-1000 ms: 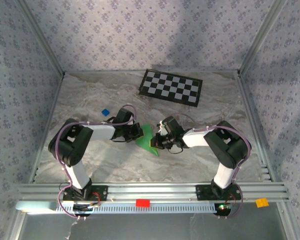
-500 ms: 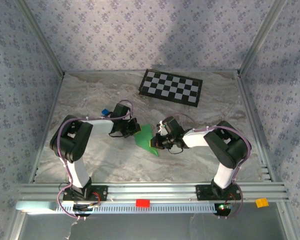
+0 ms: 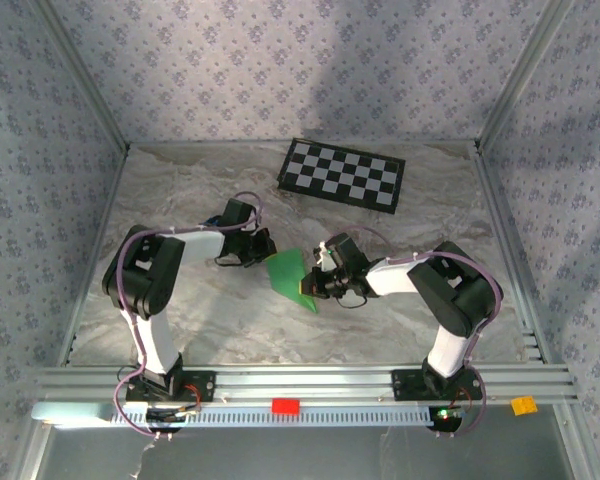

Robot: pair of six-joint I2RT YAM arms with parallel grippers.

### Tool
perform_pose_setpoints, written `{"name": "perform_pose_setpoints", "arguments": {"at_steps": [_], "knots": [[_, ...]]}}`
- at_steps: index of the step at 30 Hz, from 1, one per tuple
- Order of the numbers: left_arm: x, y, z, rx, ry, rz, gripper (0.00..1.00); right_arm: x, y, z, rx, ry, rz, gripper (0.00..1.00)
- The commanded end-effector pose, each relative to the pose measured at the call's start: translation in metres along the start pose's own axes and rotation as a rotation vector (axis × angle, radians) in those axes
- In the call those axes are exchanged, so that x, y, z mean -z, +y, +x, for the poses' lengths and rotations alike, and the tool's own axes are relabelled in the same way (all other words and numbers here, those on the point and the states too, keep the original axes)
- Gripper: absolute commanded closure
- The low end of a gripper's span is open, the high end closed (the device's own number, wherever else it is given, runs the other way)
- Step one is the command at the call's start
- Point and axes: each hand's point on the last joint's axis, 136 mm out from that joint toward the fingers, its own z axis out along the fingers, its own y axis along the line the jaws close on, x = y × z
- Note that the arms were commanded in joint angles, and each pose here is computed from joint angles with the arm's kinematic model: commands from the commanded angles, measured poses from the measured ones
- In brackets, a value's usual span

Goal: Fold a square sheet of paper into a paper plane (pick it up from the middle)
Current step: Fourth fold the wing at the center of the table.

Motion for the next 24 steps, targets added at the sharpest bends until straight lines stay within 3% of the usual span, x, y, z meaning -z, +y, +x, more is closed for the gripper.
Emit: {"name": "perform_pose_setpoints", "arguments": {"at_steps": [1, 17, 24], "knots": [[0.002, 0.024, -0.029, -0.004, -0.098, -0.105, 1.0, 0.003, -0.067, 0.058, -0.135, 0.167, 0.212, 1.0], [0.043, -0.023, -0.037, -0.068, -0.163, -0.008, 0.99, 0.003, -0.067, 0.057, -0.136, 0.168, 0.2, 1.0], [0.046, -0.053, 0.004, -0.141, -0.12, 0.055, 0.97, 0.003, -0.065, 0.053, -0.134, 0.164, 0.2, 1.0]]}}
